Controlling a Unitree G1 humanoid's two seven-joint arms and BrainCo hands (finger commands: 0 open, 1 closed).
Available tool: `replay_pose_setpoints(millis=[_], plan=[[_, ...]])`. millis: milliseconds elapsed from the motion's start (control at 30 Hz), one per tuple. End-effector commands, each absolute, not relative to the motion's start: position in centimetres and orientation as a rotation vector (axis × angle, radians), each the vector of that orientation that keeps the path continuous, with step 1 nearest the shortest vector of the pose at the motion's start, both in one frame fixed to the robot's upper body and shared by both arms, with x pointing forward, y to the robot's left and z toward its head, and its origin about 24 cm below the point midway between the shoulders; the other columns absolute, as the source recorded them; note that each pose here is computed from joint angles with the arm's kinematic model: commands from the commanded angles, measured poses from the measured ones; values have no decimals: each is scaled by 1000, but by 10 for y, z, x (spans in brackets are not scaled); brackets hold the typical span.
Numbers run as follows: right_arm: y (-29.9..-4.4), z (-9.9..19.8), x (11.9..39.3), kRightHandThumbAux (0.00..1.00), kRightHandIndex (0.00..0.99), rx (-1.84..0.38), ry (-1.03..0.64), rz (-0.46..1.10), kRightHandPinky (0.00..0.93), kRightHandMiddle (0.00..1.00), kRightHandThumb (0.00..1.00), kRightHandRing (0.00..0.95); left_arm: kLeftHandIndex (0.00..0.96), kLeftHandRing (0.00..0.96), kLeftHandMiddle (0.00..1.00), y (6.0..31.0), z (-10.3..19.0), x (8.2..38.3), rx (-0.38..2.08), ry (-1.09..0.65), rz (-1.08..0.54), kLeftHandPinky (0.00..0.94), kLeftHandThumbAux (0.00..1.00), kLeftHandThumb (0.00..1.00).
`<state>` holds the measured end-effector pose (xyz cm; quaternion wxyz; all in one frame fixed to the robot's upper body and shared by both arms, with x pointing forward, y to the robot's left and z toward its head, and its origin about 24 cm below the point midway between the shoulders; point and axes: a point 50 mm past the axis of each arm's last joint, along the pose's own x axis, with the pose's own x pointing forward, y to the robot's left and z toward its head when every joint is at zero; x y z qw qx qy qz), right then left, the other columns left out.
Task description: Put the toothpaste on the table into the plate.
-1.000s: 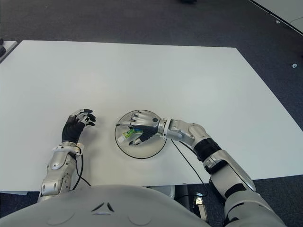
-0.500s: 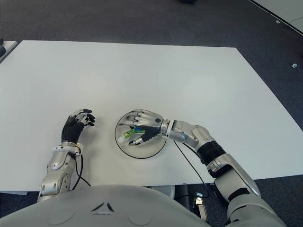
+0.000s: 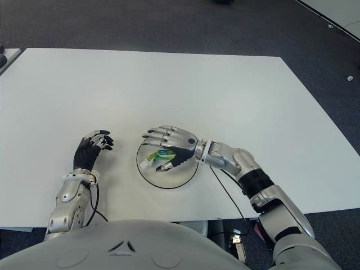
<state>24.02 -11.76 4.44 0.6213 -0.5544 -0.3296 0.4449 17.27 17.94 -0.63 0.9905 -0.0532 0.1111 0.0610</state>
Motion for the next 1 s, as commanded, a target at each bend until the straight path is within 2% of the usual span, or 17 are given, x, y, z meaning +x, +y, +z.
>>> replay_pose_setpoints(millis=[33,267,367,433,600,733,833,1000], plan=[[-129,54,240,291,0,-1225,-756,966,0,0,226,0,430,559,554,178,-7,175,-112,232,121,541,723,706],[-143,57,238,424,0,-1123,-699,857,0,0,170,0,430,565,558,178,-8,176,-116,229,112,547,723,705],[-145,56,237,492,0,-998,-661,744,8,0,174,0,430,564,558,178,-8,176,-114,225,108,544,723,704],[-148,54,235,574,0,-925,-643,678,46,0,167,0,430,564,558,179,-8,176,-111,222,104,544,723,704],[-154,50,231,665,24,-798,-616,518,152,67,193,63,430,564,558,180,-8,177,-105,219,96,544,723,704],[-156,48,232,742,99,-709,-593,372,215,146,138,137,430,566,559,180,-9,178,-101,227,96,546,723,705],[-157,47,231,819,204,-658,-576,289,295,224,102,221,430,567,561,180,-9,178,-100,229,96,550,724,705],[-162,44,230,911,284,-597,-531,168,354,291,93,290,430,571,564,181,-9,179,-101,222,86,555,724,704]])
